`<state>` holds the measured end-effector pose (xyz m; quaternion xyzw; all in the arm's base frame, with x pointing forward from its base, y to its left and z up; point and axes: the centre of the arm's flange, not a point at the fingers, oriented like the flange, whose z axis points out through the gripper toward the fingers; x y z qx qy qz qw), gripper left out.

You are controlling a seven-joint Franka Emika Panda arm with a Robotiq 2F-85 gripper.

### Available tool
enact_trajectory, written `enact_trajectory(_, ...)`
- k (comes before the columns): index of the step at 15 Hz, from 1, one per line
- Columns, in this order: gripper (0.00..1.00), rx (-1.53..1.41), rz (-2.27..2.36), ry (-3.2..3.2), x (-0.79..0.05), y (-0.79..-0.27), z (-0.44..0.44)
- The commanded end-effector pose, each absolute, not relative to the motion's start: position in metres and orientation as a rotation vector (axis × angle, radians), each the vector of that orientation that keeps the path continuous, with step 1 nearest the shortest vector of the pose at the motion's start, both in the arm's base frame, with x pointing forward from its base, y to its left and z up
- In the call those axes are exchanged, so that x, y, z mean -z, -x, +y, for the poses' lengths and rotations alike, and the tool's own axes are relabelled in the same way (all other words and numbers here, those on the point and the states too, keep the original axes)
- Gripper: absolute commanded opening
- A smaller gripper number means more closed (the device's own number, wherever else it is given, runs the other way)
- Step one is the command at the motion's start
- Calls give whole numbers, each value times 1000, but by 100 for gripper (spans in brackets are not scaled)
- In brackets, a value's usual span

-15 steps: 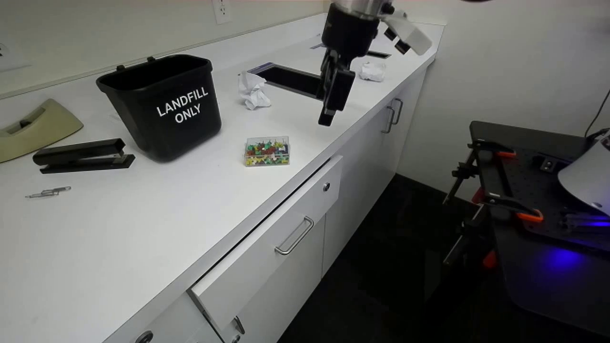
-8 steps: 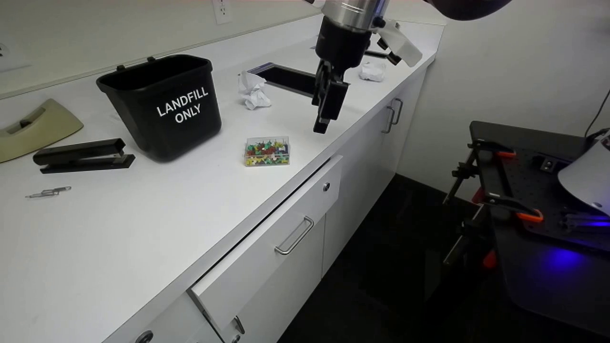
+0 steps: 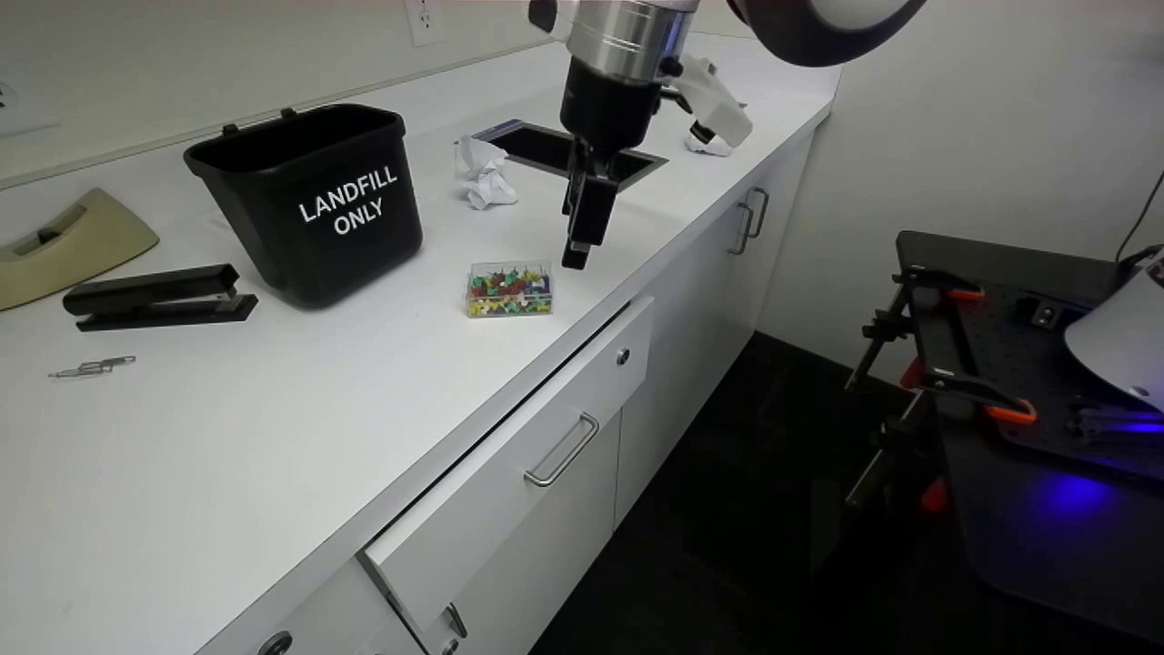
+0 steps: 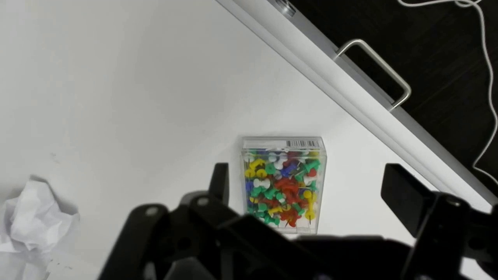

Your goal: Move the clear case to the left

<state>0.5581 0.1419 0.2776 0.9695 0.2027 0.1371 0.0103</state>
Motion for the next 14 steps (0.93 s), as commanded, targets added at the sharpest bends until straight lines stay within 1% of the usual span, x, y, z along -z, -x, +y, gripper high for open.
enact_trajectory(1, 100, -374, 647, -3024, -264, -591, 149)
enact_trajectory(7, 100, -328, 656, -3020, -245, -610, 156)
enact_trajectory(14, 100, -339, 665, -2981, -232, -626, 162)
